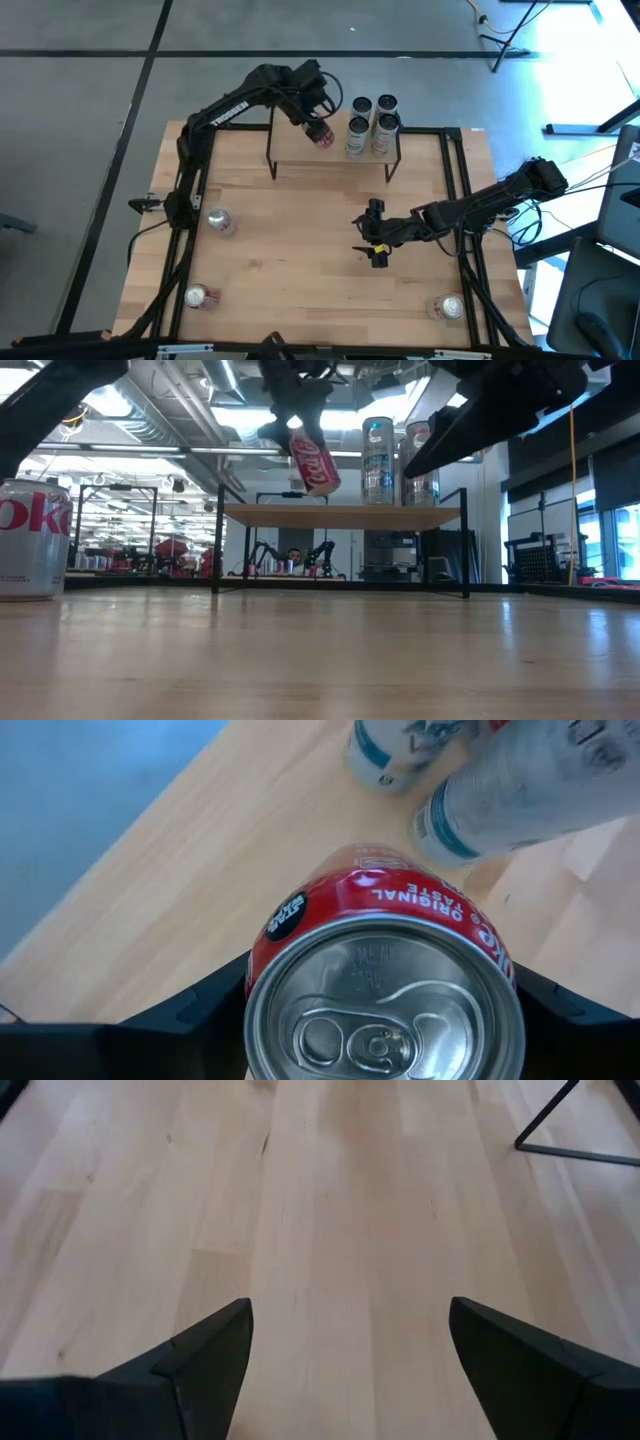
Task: Place canned beverage on shelf
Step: Put the top red soda can on the shelf
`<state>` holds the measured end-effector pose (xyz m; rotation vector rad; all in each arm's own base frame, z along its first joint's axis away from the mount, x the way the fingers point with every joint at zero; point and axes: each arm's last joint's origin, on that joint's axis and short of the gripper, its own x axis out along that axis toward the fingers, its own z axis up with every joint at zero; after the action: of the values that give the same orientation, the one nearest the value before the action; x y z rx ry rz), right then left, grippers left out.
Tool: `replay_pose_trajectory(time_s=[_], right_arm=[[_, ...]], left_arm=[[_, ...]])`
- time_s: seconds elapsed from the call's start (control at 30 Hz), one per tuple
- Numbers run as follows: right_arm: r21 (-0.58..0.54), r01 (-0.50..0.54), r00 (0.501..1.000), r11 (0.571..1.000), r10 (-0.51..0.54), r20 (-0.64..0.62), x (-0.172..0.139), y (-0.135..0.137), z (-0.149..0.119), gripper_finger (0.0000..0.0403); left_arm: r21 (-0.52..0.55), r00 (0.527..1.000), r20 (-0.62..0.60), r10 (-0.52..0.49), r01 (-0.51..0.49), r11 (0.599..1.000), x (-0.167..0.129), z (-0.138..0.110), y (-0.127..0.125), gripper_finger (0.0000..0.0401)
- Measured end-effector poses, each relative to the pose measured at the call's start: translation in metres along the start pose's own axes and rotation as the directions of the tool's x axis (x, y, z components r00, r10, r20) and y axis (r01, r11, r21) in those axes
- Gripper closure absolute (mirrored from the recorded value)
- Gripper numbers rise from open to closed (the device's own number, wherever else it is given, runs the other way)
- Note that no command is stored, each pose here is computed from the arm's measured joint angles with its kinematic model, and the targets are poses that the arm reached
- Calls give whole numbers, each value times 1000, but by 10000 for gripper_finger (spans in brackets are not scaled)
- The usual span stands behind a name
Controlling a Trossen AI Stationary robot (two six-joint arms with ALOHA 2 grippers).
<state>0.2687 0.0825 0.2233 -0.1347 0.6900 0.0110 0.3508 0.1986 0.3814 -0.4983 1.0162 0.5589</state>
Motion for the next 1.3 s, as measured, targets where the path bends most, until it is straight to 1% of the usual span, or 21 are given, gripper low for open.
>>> replay_pose_trajectory(time_s=[0.07, 0.23, 0.4, 0.47, 0.77, 1.0, 1.3], right_arm=[[14, -1, 1000, 1000, 1, -1, 0, 0, 0, 80], [14, -5, 1000, 1000, 5, -4, 0, 0, 0, 80], [14, -5, 1000, 1000, 5, -3, 0, 0, 0, 80], [13, -5, 1000, 1000, 5, -4, 0, 0, 0, 80], [9, -5, 1000, 1000, 5, -4, 0, 0, 0, 80], [-8, -6, 1000, 1000, 6, 1, 0, 0, 0, 80], [-8, -6, 1000, 1000, 6, 2, 0, 0, 0, 80]], left_arm=[[3, 1000, -12, 26, -26, 1000, 1, 0, 4, 126], [19, 998, 10, 66, -66, 998, 1, 1, 5, 126], [32, 998, 13, 64, -64, 997, 3, 1, 2, 126], [51, 997, 16, 70, -71, 996, 7, 2, 2, 126], [55, 997, -18, 76, -75, 996, 27, -1, 2, 125], [51, 998, 29, 63, -64, 997, 34, 3, 2, 112], [59, 998, 38, 53, -55, 997, 35, 3, -2, 106]])
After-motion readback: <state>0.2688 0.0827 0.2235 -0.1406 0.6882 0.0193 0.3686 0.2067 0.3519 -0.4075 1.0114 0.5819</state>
